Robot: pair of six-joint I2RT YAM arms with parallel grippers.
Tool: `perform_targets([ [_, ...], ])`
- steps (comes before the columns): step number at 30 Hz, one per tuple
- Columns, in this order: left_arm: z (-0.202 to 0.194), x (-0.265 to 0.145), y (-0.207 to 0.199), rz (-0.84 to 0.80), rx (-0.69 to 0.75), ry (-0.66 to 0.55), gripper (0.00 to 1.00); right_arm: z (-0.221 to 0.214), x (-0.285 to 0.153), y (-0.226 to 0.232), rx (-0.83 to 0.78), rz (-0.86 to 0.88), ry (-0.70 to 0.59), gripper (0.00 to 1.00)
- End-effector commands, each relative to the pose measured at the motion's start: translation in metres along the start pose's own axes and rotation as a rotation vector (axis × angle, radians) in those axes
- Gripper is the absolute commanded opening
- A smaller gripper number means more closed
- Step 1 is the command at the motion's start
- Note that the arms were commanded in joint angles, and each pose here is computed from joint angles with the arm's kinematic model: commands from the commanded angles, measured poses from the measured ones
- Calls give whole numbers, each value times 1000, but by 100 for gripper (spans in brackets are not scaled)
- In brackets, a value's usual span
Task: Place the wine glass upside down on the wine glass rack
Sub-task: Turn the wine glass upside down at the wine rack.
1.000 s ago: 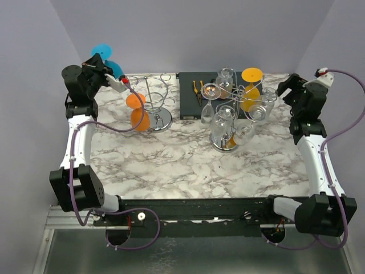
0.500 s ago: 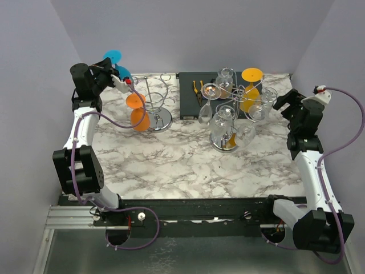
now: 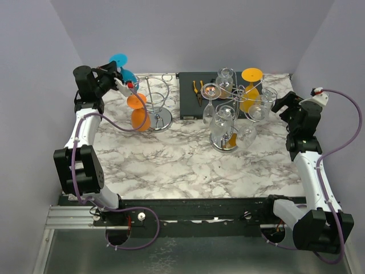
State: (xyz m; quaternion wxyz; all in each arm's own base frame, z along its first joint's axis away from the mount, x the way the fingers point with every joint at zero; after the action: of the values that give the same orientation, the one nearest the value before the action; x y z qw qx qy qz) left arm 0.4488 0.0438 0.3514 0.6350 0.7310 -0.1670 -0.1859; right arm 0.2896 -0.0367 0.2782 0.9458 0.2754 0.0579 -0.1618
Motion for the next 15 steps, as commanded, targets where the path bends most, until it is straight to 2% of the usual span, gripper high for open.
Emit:
perform_targets([
  [1,20,1,4,22,-3,-117,0,8,-4,1,3,-11,-20,88],
  [15,35,10,-5,-17,23,-182,0,9,-10,1,0,-10,-18,88],
])
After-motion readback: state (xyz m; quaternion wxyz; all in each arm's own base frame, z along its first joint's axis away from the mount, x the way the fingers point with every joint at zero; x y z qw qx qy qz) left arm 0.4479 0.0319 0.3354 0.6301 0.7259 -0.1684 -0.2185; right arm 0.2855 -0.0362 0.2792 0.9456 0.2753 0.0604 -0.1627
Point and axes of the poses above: each gripper's point midway between its finger pads, its own x axis out along the fingers, its own y axis along the line the jaws close on, z = x × y, the point moved 8 cm from there along -x, back along the fingers, and after that the axes turned 11 degrees about x, right-handed, at the moved point
